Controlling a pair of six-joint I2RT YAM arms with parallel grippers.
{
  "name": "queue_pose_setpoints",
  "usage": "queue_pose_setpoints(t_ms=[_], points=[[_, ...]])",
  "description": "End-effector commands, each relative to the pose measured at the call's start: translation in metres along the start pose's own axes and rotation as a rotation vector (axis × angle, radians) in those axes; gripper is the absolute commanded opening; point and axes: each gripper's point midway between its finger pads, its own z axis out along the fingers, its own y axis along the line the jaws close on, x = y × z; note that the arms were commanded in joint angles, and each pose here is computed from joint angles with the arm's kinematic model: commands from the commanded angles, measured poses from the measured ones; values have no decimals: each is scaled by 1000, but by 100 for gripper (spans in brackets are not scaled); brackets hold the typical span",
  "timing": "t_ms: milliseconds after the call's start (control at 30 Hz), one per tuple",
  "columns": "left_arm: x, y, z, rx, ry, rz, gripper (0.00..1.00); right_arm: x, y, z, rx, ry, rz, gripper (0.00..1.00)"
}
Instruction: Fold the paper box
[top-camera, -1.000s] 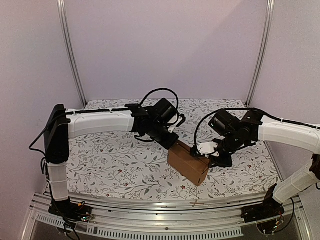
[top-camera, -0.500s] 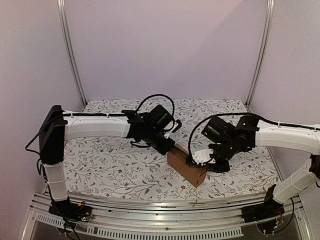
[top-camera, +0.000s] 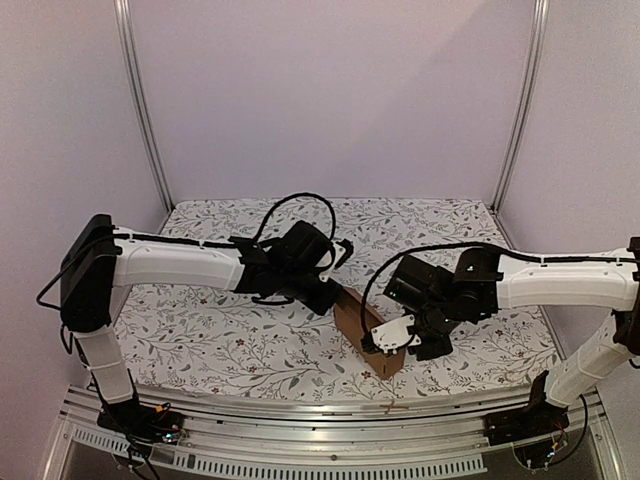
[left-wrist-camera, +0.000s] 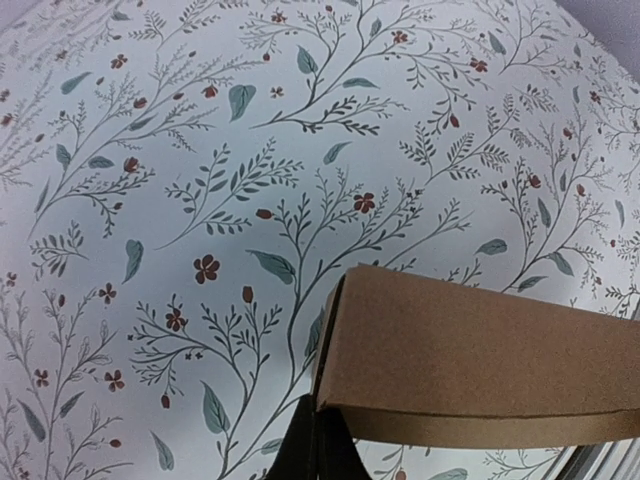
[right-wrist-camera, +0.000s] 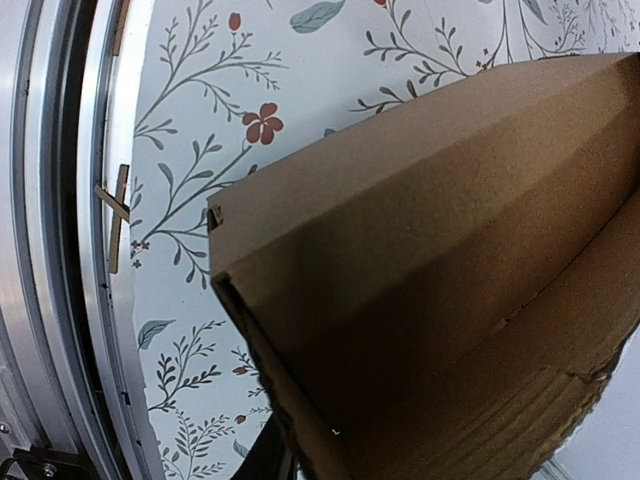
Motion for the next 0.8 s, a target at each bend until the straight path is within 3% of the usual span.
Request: queue_pose_setpoints(t_ms=[0,200,467,767], points=[[24,-1,5,-12,53,11,0,6,-2,-3,40,17,-3,23],[19,-6,7,10,44,15,0,16,-4,-19,75,10,2,32],[18,-10,10,20,47,16,0,7,-10,-35,88,-27,-2,33],[18,-11,9,18,57,16,0,-22,-2,-39,97,-38,-96,25]])
